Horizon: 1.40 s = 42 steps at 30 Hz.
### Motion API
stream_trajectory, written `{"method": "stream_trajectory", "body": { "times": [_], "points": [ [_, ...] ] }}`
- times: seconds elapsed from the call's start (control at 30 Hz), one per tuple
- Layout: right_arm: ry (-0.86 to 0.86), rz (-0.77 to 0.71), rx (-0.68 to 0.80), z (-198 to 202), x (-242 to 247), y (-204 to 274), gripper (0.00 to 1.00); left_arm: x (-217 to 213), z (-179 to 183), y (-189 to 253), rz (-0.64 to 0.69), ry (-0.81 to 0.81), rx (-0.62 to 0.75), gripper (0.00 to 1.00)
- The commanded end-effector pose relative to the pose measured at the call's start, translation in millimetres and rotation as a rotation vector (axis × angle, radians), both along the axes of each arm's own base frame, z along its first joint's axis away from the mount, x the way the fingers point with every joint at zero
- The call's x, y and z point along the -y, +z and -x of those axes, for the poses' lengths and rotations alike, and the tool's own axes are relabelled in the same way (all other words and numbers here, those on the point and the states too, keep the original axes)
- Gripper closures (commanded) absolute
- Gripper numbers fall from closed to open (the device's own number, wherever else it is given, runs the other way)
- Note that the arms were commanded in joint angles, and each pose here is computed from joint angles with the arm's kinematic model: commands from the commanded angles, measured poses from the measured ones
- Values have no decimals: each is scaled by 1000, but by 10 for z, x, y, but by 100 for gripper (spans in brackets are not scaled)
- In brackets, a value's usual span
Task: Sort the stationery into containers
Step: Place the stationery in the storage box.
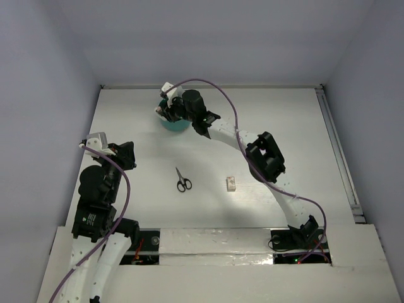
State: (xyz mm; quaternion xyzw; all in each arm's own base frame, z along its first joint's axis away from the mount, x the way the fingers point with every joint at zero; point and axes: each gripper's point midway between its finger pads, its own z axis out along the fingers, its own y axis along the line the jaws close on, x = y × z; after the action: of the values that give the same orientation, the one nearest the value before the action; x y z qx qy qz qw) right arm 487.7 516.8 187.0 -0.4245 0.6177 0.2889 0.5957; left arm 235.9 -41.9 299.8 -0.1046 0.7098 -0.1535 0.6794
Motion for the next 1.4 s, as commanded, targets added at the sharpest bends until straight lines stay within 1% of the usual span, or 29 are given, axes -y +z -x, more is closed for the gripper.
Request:
{"method": "stream_trajectory", "body": {
  "times": [0.0,0.27,0.43,0.57,0.7,0.8,0.9,0.93,1.0,1.03,1.13,1.23,1.27,1.3,1.37],
  "points": [
    [4,-41,98,-74,-1,362,95,-6,-25,126,-1,5,44,92],
    [-32,-41,127,-100,69,378,93,-1,-35,124,-1,4,42,92],
    [-45,-7,130,-131,93,241,92,-4,-26,130,-2,4,44,92],
    [-77,-6,156,-170,143,280,91,-19,-34,123,-1,10,42,92],
    [-110,-37,197,-201,189,429,91,-19,-34,123,-3,10,42,92],
    [-103,-13,192,-204,183,345,90,-19,-33,130,-1,10,44,92],
    [-108,-8,187,-198,203,299,80,-16,-31,130,-1,9,45,92],
    [-110,-11,185,-187,215,294,68,-16,-32,134,0,9,47,92],
    [-112,-24,181,-154,238,332,58,-13,-34,131,-1,7,45,92],
    [-114,-33,181,-144,247,376,49,-8,-33,142,0,4,48,92],
    [-103,-69,188,-78,266,612,39,-7,-37,131,0,4,45,92],
    [-87,-105,169,9,282,755,38,-9,-29,145,-1,4,51,92],
    [-81,-128,181,63,313,916,38,-9,-27,142,1,4,51,92],
    [-82,-145,162,97,331,958,38,-10,-21,148,1,4,54,92],
    [-83,-169,138,209,414,1050,41,-10,-18,152,3,4,56,92]
  ]
}}
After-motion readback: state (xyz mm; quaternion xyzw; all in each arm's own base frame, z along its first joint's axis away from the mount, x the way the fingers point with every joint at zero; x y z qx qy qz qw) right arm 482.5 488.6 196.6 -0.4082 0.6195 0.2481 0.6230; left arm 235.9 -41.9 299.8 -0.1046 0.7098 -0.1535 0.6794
